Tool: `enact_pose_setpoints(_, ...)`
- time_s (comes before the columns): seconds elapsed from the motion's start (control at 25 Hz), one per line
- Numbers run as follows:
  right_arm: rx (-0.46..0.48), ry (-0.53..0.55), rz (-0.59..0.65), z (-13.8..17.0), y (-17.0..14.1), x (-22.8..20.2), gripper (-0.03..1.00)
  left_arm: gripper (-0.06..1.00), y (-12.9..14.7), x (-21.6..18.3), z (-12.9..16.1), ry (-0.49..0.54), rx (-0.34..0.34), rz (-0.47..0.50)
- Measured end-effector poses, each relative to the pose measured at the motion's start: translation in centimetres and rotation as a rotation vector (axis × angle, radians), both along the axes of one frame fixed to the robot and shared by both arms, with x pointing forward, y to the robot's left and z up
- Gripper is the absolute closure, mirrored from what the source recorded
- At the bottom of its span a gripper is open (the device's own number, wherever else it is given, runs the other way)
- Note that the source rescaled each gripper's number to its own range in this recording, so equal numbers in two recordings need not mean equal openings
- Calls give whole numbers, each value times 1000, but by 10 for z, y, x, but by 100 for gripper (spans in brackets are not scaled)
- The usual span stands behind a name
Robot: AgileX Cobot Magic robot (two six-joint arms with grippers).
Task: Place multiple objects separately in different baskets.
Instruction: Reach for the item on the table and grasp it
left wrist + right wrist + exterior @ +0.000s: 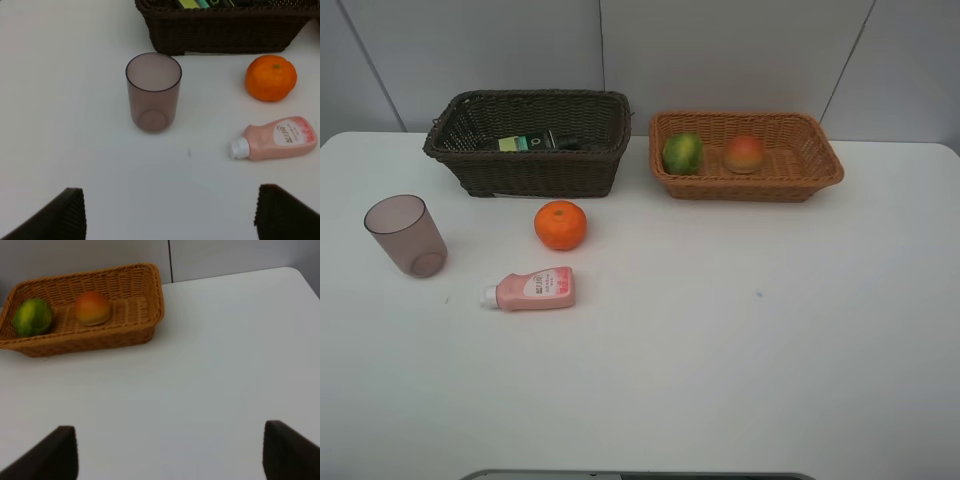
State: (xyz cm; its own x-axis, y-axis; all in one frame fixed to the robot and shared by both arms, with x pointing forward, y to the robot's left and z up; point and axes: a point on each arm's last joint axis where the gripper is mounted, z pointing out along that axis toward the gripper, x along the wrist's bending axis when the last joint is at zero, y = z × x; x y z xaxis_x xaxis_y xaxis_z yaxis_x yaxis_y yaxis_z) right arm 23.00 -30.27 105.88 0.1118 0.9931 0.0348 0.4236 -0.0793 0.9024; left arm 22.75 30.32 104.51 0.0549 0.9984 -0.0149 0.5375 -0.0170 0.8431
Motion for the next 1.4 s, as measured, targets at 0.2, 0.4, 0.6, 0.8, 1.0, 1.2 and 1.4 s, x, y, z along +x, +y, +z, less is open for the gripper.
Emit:
enact_pose_setpoints(0.2, 0, 0, 0, 0, 0, 0, 49, 13, 0, 0, 0, 0, -1, -1)
enact_pose_setpoints(0.4, 0, 0, 0, 0, 0, 0, 49, 13, 0, 0, 0, 0, -1, -1)
enact_pose_setpoints(0.6, 0, 0, 0, 0, 0, 0, 49, 13, -2, 4, 3, 16, -9, -12)
enact_pose_setpoints(0.8, 0, -1, 0, 0, 0, 0, 49, 13, -6, 44, 24, 93, 60, -68)
enact_pose_setpoints(1.0, 0, -1, 0, 0, 0, 0, 49, 13, -13, 105, 36, 230, 67, -117)
enact_pose_setpoints(1.2, 0, -1, 0, 0, 0, 0, 49, 13, -18, 164, 32, 390, 72, -123)
enact_pose_setpoints(1.4, 0, -2, 0, 0, 0, 0, 49, 13, -22, 218, 20, 528, 75, -127)
